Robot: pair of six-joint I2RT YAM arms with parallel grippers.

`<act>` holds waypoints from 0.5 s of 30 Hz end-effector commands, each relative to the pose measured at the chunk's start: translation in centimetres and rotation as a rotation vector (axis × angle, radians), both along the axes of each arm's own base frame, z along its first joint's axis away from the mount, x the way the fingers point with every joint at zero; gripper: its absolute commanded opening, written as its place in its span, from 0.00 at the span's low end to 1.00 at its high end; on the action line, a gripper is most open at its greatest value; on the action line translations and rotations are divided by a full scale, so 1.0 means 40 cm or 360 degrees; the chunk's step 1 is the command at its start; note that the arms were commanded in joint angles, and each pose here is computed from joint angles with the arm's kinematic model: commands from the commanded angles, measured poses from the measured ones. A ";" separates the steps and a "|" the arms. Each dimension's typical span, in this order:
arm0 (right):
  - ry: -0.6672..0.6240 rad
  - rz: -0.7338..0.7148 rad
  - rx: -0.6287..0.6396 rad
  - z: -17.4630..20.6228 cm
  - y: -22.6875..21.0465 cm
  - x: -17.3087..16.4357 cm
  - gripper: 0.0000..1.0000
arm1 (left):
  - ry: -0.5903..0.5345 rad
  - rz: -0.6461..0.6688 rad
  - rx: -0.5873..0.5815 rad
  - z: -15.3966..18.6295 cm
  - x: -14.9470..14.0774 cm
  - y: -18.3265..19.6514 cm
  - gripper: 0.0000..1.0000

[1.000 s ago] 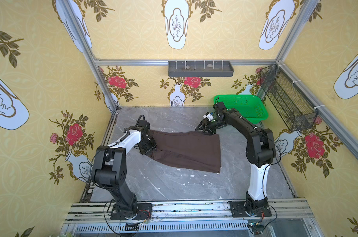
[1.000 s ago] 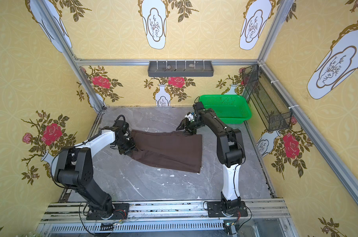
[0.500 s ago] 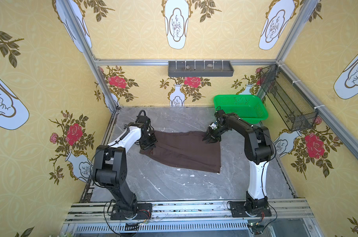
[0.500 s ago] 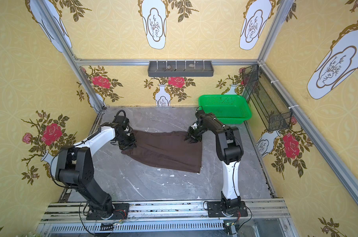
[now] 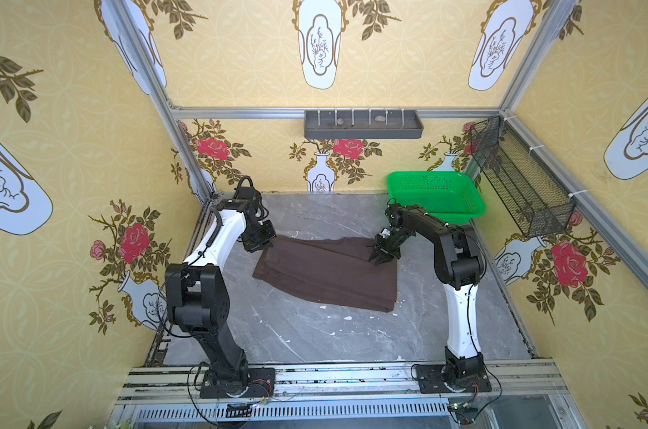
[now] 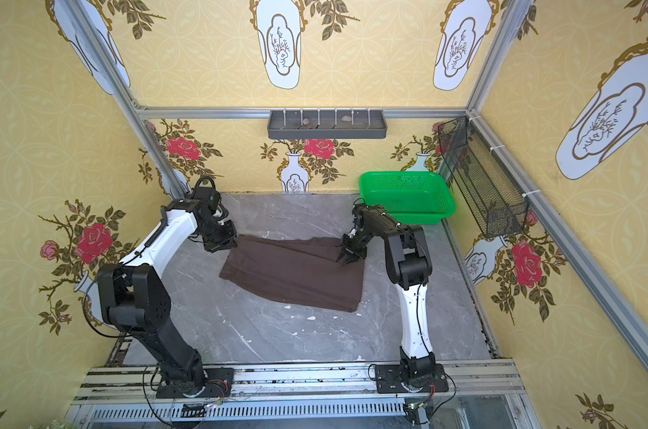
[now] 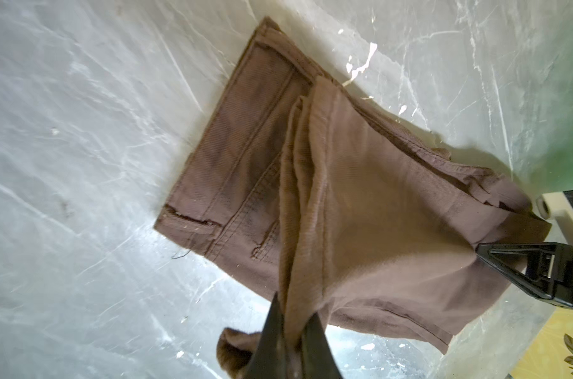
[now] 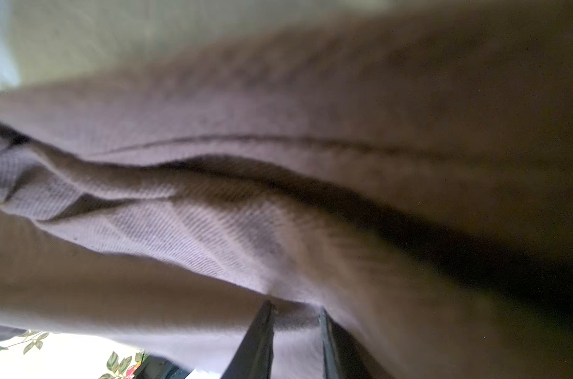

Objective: Roll up the long pants
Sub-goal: Fold the long pant at the center of the board.

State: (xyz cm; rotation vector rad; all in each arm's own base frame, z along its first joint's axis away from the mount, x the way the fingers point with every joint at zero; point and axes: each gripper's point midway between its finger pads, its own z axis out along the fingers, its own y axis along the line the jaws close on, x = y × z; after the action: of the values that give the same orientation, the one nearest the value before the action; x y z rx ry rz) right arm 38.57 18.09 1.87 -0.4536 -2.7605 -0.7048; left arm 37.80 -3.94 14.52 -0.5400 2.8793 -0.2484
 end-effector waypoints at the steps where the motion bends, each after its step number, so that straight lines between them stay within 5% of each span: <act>1: -0.0037 0.0028 -0.0256 -0.061 -0.064 0.013 0.28 | 0.0125 0.0042 0.0170 0.000 -0.040 0.080 0.00; 11: -0.0061 0.0035 -0.0200 -0.040 -0.049 0.022 0.32 | 0.0411 0.0078 0.0353 -0.161 -0.109 0.185 0.01; 15: -0.0147 0.0037 -0.0099 0.003 -0.025 0.036 0.39 | 0.0424 0.0126 0.0358 -0.228 -0.083 0.214 0.17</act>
State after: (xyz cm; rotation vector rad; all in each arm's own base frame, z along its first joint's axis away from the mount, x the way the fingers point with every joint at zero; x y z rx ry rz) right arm 39.06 18.95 2.64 -0.4238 -2.7628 -0.7728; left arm 33.54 1.24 6.30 -0.6949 3.1290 -0.0646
